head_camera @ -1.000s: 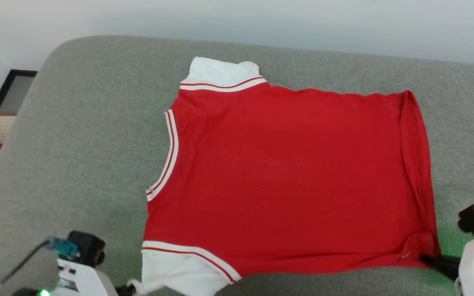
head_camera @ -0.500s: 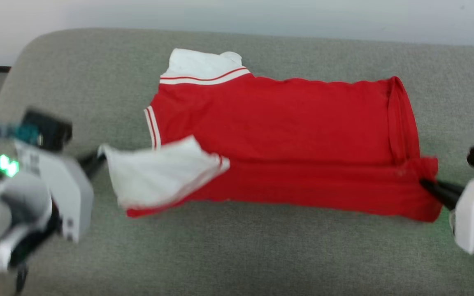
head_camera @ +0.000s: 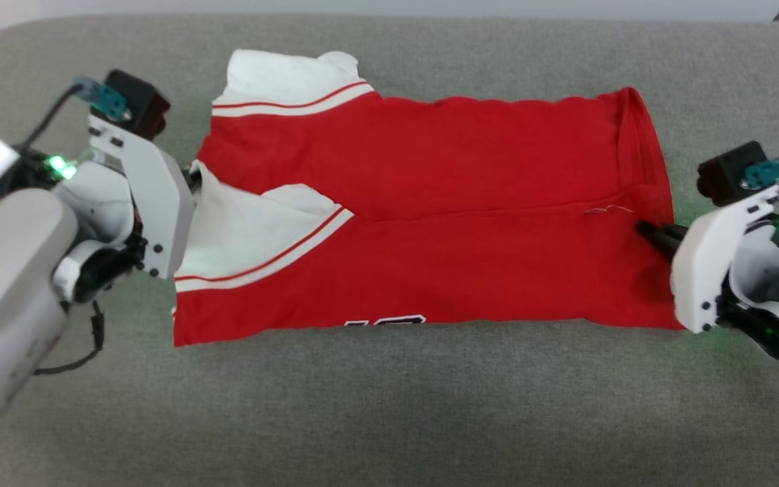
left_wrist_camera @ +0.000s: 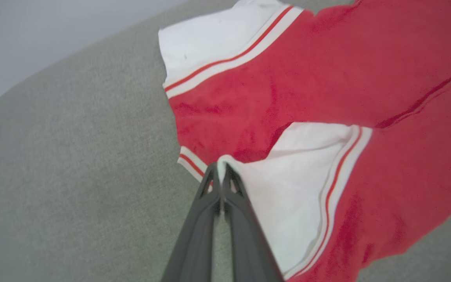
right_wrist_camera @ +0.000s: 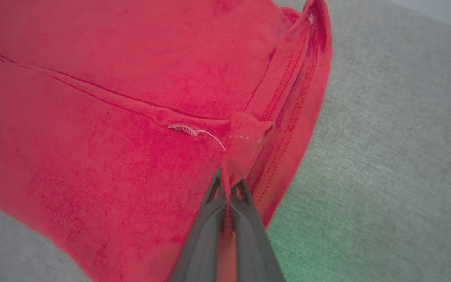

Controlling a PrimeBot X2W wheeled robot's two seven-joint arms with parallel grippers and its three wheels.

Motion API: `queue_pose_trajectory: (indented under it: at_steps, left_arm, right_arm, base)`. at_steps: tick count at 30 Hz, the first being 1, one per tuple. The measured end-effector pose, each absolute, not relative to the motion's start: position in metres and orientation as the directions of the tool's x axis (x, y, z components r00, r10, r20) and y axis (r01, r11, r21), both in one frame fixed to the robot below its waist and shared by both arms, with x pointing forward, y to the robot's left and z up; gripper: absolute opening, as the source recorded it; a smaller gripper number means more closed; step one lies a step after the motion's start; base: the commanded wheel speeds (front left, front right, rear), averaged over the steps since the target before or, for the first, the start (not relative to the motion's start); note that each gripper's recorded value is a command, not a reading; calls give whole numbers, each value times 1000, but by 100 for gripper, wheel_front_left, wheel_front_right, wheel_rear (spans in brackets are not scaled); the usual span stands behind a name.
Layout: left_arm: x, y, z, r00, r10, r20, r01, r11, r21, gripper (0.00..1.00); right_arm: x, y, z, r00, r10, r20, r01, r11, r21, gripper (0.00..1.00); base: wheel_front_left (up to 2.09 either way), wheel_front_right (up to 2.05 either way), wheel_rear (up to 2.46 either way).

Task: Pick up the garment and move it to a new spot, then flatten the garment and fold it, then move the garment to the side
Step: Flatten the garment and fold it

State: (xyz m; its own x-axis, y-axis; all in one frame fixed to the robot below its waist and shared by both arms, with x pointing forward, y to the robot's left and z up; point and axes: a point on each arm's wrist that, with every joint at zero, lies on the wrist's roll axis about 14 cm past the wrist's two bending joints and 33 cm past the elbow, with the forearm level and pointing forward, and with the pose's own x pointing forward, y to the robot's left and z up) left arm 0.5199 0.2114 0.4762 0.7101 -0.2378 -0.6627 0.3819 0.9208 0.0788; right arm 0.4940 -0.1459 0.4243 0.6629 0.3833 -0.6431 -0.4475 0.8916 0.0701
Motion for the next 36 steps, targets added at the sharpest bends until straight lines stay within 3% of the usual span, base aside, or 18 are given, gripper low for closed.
queue_pose_trajectory:
  at_steps: [11, 12, 14, 15, 16, 17, 18, 19, 20, 30, 36]
  left_arm:
    - [513, 220, 404, 565, -177, -806, 304, 953, 5, 3]
    - [511, 222, 401, 556, -172, -813, 289, 957, -5, 10]
    - [512, 223, 400, 549, -163, -820, 271, 963, -11, 33]
    - [513, 224, 401, 548, -159, -821, 263, 965, -11, 41]
    - [514, 224, 402, 545, -159, -823, 252, 967, -20, 60]
    - [513, 225, 402, 539, -156, -827, 246, 969, -22, 89]
    - [513, 225, 404, 537, -151, -830, 249, 968, -15, 100]
    - [513, 225, 408, 538, -151, -829, 251, 968, -14, 100]
    - [515, 227, 412, 545, -148, -825, 245, 969, -12, 100]
    - [515, 232, 465, 591, -133, -796, 254, 967, 27, 100]
    - [484, 226, 463, 504, -146, -851, 244, 969, -22, 100]
  right_arm:
    - [503, -144, 402, 619, 363, -696, -426, 900, 92, 0]
    - [504, -144, 403, 622, 363, -694, -421, 902, 95, 2]
    - [504, -143, 402, 615, 364, -700, -424, 901, 97, 11]
    - [504, -143, 403, 614, 363, -701, -424, 901, 95, 19]
    - [505, -144, 404, 615, 361, -701, -422, 902, 94, 36]
    - [504, -143, 405, 614, 362, -702, -423, 901, 95, 47]
    - [503, -143, 405, 609, 363, -705, -429, 898, 92, 67]
    - [503, -143, 407, 610, 364, -704, -430, 898, 93, 88]
    - [503, -144, 410, 616, 365, -698, -428, 899, 93, 100]
    - [519, -146, 474, 749, 398, -530, -444, 895, 45, 100]
    - [521, -149, 519, 859, 406, -313, -423, 906, 15, 100]
  base:
    - [0, 0, 0]
    - [0, 0, 0]
    - [0, 0, 0]
    - [0, 0, 0]
    - [0, 0, 0]
    - [0, 0, 0]
    - [0, 0, 0]
    - [0, 0, 0]
    - [0, 0, 0]
    - [0, 0, 0]
    - [0, 0, 0]
